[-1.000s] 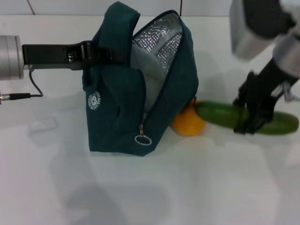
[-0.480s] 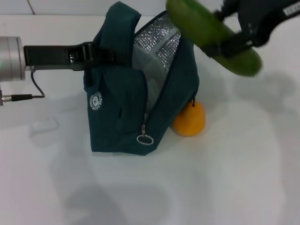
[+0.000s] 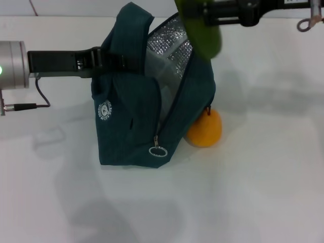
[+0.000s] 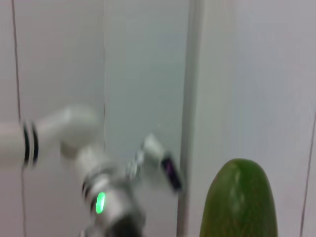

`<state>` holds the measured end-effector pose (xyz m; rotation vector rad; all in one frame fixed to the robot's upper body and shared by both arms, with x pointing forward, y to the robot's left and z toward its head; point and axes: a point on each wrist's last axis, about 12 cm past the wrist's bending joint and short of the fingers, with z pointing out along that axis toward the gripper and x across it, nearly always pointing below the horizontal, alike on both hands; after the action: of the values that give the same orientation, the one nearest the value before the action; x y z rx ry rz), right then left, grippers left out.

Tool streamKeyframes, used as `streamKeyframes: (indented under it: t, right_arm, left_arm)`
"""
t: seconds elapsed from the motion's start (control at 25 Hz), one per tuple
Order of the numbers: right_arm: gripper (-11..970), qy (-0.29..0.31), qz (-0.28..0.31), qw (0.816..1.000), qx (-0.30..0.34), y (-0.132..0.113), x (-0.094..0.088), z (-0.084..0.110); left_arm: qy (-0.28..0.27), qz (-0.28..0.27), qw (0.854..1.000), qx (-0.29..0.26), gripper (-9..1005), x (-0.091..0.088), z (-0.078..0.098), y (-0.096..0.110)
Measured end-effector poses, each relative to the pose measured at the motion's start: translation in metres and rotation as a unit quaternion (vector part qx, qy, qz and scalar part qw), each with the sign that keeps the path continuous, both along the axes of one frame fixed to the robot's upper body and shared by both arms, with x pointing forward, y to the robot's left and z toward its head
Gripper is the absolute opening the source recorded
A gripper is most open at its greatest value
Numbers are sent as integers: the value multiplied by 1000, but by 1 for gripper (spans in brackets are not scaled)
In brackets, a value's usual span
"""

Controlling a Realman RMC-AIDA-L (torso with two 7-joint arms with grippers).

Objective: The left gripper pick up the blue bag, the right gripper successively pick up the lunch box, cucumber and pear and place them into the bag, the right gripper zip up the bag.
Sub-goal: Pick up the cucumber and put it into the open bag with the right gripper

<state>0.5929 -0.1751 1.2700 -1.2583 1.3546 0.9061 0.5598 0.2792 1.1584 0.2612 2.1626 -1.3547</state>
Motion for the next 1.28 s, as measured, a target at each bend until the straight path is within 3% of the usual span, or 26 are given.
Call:
streamKeyframes:
  t: [0.12, 0.56, 0.88, 1.28]
  right_arm:
    - [648, -6, 7, 998, 56, -1, 0, -18]
    - [651, 28, 8, 992, 119, 1, 2, -70]
    - [653, 56, 9, 992, 114, 8, 4, -90]
    - [656, 58, 2, 989, 136, 9, 3, -99]
  left_arm:
    - [0, -1, 1000, -1, 39, 0, 0, 0]
    - [-2, -2, 1000, -8, 39, -1, 1, -1]
    - [-3, -2, 1000, -11, 39, -1, 2, 0]
    - [2, -2, 1000, -15, 39, -2, -2, 0]
